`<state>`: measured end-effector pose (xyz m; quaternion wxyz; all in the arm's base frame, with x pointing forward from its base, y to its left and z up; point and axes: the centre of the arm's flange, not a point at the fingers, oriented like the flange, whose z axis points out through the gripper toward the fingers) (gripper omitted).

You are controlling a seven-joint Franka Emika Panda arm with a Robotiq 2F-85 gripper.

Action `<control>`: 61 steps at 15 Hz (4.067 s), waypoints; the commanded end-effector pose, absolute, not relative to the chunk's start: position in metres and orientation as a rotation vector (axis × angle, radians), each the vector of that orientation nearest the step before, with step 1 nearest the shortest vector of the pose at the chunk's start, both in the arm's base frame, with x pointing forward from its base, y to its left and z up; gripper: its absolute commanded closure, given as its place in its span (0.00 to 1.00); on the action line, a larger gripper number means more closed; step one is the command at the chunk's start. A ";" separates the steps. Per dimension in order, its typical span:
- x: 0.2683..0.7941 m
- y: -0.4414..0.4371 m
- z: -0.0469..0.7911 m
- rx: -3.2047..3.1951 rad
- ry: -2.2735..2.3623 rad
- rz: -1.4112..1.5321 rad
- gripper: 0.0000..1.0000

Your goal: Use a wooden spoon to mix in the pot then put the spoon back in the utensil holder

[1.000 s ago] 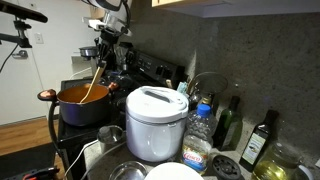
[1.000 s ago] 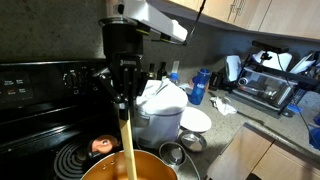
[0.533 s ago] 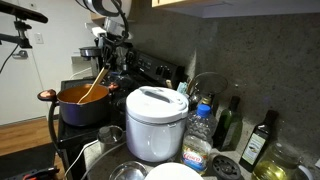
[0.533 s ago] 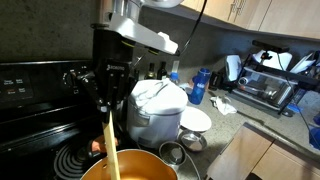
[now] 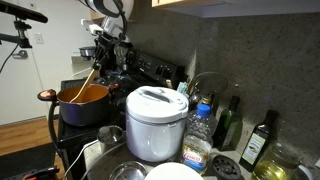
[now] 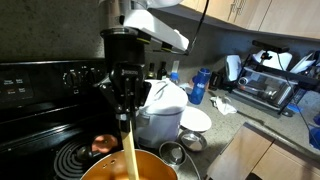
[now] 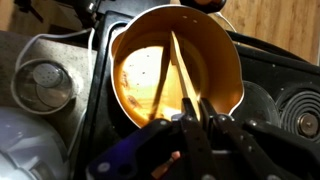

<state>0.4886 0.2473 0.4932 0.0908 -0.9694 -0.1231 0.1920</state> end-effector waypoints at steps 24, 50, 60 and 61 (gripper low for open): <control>0.493 0.271 0.508 -2.819 -0.249 0.314 0.97; 0.499 0.222 0.613 -2.990 -0.032 -0.157 0.97; 0.474 0.235 0.670 -2.991 -0.057 -0.517 0.97; 0.473 0.237 0.672 -3.004 -0.060 -0.574 0.97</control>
